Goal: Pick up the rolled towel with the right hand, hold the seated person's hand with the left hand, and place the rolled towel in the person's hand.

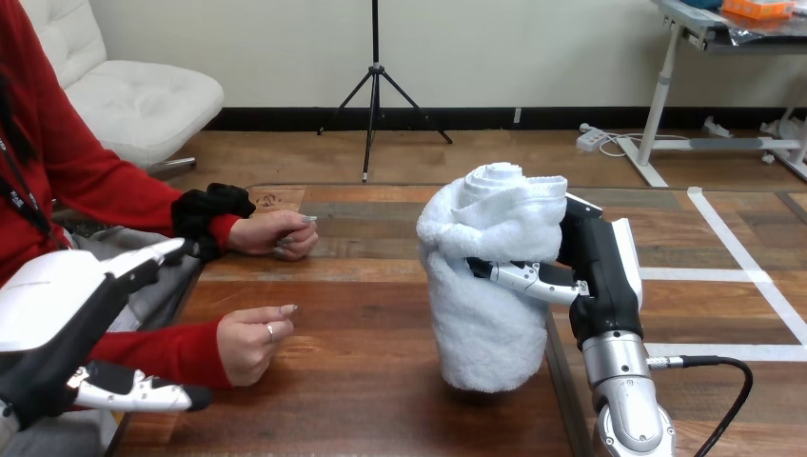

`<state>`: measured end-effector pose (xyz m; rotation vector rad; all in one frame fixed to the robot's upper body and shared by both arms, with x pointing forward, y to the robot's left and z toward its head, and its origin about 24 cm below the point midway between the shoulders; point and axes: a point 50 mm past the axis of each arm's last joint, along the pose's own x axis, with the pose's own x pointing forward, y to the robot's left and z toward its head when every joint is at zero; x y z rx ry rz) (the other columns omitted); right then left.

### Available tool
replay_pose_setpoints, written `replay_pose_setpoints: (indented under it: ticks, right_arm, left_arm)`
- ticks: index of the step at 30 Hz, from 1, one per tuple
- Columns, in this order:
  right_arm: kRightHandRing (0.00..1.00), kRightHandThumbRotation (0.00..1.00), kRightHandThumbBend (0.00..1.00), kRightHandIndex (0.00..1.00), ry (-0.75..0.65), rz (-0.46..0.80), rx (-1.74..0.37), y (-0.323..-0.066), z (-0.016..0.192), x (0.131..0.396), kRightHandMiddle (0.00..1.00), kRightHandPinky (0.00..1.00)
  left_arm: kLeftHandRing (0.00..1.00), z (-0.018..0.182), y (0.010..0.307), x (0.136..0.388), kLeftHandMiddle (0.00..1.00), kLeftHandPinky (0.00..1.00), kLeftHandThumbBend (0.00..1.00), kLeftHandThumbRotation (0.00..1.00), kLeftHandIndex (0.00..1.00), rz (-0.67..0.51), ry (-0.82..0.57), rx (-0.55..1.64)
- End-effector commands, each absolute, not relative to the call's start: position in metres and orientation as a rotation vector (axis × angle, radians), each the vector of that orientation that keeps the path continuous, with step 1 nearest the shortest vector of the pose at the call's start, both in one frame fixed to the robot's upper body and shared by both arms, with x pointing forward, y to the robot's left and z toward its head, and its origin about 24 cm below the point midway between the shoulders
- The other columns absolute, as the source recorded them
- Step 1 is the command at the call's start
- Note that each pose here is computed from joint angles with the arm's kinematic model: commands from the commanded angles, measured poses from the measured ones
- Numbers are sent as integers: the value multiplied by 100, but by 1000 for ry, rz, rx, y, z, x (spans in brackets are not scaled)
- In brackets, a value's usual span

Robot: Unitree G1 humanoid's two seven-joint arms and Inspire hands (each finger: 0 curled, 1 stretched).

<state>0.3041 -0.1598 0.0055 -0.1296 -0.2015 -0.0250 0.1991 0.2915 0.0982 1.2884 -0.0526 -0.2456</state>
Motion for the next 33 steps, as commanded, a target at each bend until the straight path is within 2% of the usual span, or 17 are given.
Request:
replay_pose_setpoints:
  ticks: [1,11,33]
  right_arm:
    - [32,0,84,47,-377,-28,-92,-154,44,323,41,28]
    - [32,0,83,47,-406,-20,-90,-153,48,324,41,28]
    - [31,0,84,46,-475,4,-49,-150,58,322,42,27]
  left_arm:
    - [80,111,291,214,84,72,100,35,86,-246,-81,1340]
    - [76,107,295,218,80,68,100,27,83,-253,-65,1352]
    - [69,93,303,225,74,62,100,22,78,-252,-45,1384]
